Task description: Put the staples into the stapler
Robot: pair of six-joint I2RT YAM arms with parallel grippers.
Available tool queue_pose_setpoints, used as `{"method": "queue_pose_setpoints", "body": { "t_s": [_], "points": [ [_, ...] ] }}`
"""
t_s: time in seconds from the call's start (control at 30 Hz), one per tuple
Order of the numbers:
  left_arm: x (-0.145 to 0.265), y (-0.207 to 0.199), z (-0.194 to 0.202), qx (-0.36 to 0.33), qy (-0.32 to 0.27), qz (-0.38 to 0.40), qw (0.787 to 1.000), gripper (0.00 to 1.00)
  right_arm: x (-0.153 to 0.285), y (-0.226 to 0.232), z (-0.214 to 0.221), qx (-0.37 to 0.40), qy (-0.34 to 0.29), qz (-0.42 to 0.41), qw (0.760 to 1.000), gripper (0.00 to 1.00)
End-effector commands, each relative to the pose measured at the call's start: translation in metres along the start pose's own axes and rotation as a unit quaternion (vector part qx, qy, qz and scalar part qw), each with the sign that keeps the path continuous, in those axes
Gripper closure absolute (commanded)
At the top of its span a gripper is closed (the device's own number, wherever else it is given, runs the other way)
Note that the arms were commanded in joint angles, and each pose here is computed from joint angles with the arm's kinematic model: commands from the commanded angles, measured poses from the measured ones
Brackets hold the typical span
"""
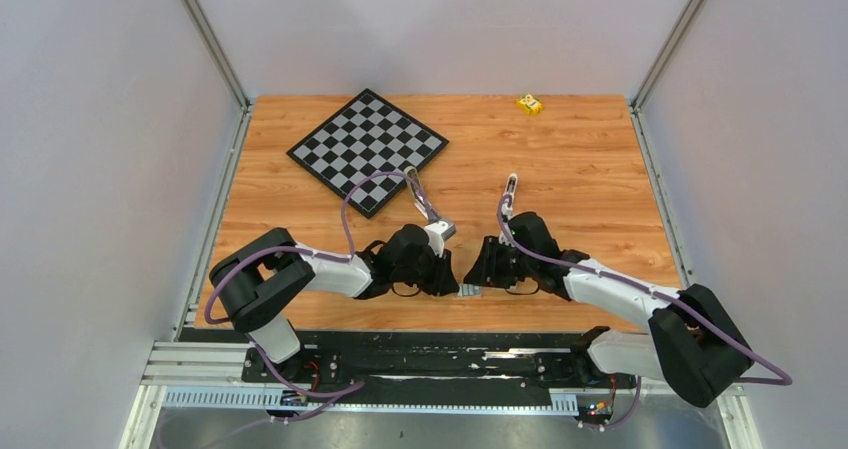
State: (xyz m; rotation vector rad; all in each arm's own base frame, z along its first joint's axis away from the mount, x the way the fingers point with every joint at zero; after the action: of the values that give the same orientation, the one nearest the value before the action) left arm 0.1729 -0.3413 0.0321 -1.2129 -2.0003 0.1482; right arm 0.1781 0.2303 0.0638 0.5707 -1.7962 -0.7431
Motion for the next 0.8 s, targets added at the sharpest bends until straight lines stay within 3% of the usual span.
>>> {"method": "queue_pose_setpoints", "body": {
  "t_s": [0.0,0.17,0.37,0.77],
  "points": [
    [-0.003,-0.01,-0.009,-0.004,-0.013,0.017,1.0,0.79,0.007,-0.009,0.005,0.016,0.0,0.047,0.999,0.62],
    [0.005,-0.017,-0.021,0.002,-0.04,0.024,0.999,0.77,0.008,-0.011,0.009,0.029,-0.003,0.083,0.996,0.62],
    [0.028,-0.002,-0.039,-0.004,-0.072,-0.037,0.997,0.74,0.003,-0.009,0.01,0.041,-0.009,0.115,0.992,0.61],
    [0.031,0.014,-0.018,0.008,-0.054,-0.055,0.997,0.74,-0.008,-0.013,0.014,0.061,-0.004,0.174,0.983,0.61]
  ]
}}
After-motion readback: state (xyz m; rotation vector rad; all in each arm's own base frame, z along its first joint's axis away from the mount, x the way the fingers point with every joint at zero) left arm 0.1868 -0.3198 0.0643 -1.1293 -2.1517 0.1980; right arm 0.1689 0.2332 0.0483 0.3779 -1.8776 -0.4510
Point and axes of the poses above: each gripper's point midway between its finger pads, its own x axis back along the fingers, its own y axis along the line the jaws close on, z = x × y, the point moved 1 cm from there along x, back along the fingers, and after that the axes turned 8 degrees about -x, right-handed, at the moved point
